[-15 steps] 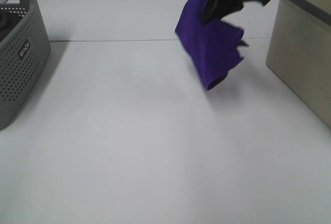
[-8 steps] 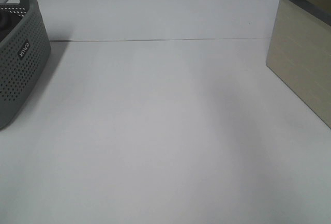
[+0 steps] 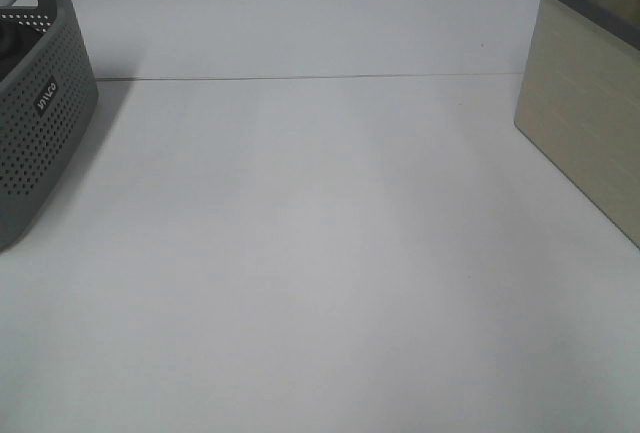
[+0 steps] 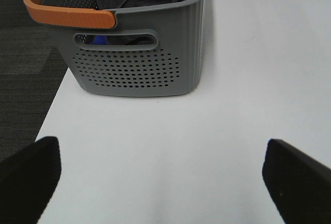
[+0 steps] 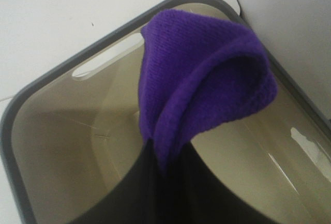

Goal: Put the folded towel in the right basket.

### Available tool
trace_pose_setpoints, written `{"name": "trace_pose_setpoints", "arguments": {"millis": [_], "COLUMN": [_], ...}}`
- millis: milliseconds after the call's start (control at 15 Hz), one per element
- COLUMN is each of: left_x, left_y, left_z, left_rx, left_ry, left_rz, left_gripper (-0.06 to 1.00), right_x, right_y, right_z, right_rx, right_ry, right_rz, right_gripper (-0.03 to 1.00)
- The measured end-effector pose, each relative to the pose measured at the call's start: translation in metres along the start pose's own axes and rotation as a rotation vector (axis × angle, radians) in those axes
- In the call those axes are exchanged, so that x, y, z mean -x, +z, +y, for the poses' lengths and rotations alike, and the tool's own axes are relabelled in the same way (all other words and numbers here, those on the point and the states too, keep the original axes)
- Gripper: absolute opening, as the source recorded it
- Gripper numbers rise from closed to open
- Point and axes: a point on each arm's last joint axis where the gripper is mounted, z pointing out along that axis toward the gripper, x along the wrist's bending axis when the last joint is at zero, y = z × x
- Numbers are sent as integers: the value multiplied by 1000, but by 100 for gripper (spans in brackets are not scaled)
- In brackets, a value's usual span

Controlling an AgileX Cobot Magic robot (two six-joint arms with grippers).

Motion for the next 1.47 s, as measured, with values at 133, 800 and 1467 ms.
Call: {"name": "trace_pose_setpoints", "arguments": {"millis": [133,800,1467], "left_x": [0,0,0], "left_y": [0,0,0], "left_z": [0,0,0], "left_rx": [0,0,0], "left_ry": [0,0,0], "left_rz": [0,0,0], "left_gripper": [99,99,99], "right_x": [8,-6,-124], "right_y": [31,21,-126], "right_z": [-7,-5,-76], "right_rx": [-67,-49,26], "right_ry": [18,-36,-258], "right_rz": [-17,-17,55], "right_gripper": [22,96,96]}}
